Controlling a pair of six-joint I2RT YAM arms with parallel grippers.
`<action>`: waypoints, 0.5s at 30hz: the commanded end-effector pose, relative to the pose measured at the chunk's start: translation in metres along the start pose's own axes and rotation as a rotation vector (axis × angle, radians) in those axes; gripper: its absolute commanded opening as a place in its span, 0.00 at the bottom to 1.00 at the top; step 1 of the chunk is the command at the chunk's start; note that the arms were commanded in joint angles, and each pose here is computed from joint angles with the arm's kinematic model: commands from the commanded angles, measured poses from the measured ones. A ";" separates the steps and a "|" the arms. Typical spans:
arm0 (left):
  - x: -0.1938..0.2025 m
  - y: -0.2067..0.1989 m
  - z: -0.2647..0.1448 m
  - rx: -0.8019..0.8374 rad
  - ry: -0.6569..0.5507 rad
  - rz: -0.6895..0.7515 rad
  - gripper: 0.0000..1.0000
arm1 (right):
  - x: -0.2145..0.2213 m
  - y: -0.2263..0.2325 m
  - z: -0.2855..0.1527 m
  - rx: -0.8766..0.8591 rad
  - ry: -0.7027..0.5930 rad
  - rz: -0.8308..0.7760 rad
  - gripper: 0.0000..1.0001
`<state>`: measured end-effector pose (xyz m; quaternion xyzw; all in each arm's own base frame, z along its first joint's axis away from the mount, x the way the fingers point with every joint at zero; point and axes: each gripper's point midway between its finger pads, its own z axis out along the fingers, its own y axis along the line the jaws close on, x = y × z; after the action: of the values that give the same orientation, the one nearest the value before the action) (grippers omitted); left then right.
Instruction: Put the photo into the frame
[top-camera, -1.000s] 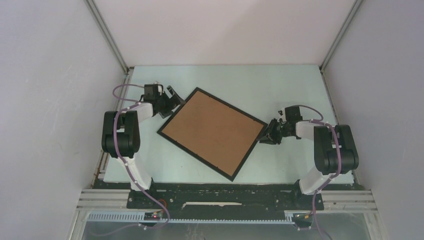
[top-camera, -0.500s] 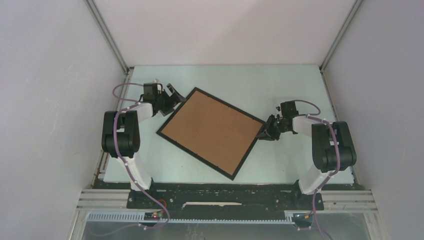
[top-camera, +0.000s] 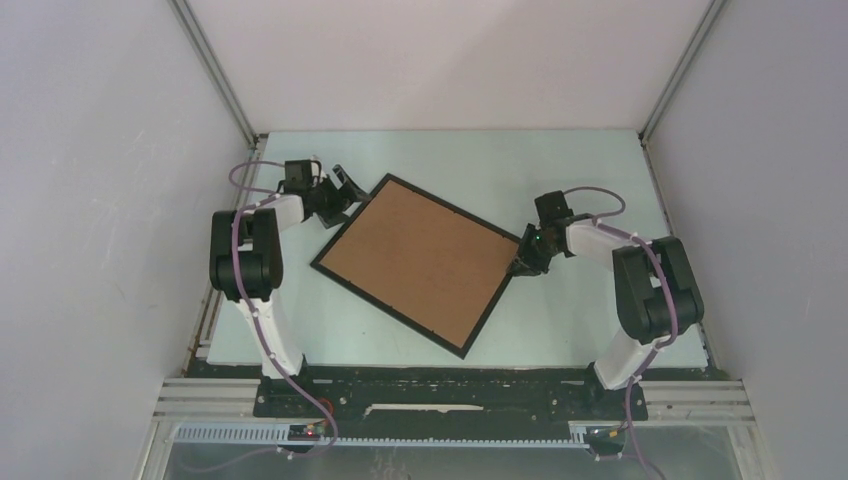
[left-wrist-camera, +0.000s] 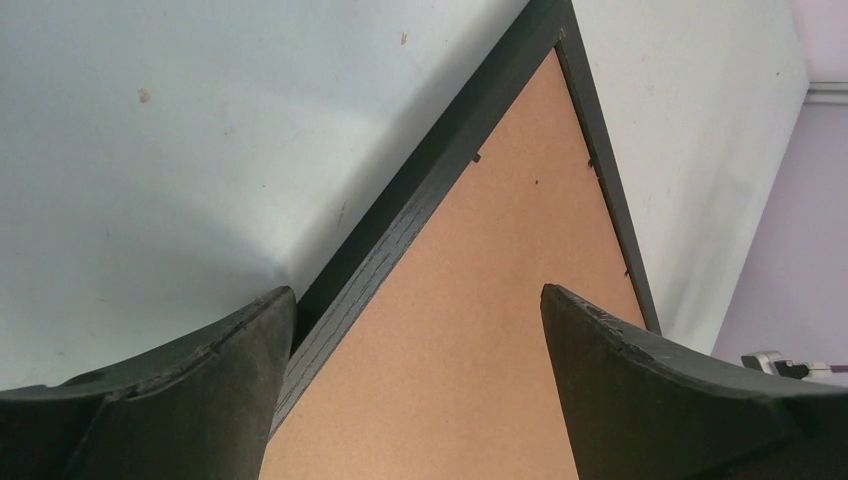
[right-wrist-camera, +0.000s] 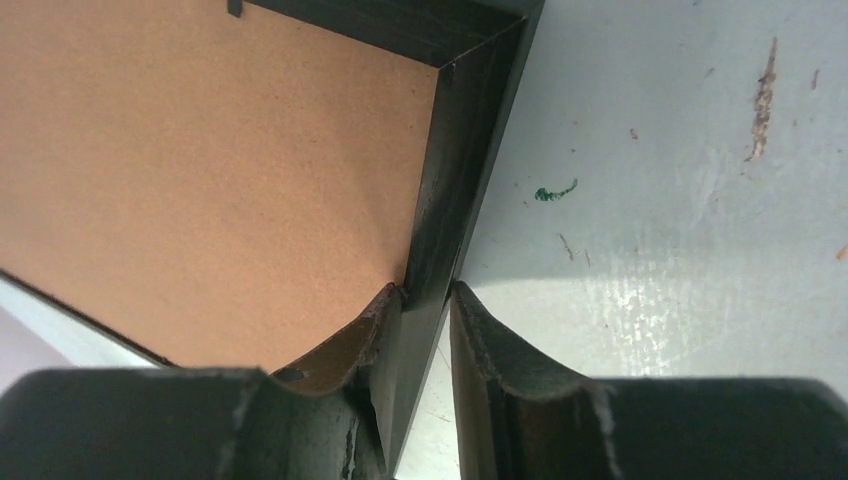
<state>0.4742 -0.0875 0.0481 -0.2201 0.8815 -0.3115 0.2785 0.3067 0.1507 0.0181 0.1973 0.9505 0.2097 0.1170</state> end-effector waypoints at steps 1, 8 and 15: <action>0.057 0.003 0.005 0.011 0.219 -0.081 0.93 | 0.005 0.000 0.032 0.155 -0.012 -0.022 0.33; 0.057 0.001 0.004 0.023 0.209 -0.082 0.93 | 0.017 -0.007 0.054 0.386 0.041 -0.099 0.33; 0.054 -0.002 -0.001 0.032 0.176 -0.047 0.95 | 0.008 0.051 0.052 0.508 0.021 -0.301 0.37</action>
<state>0.4769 -0.0840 0.0483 -0.2207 0.8798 -0.3103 0.2845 0.3134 0.1605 0.0212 0.1328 0.9886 -0.0478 0.0520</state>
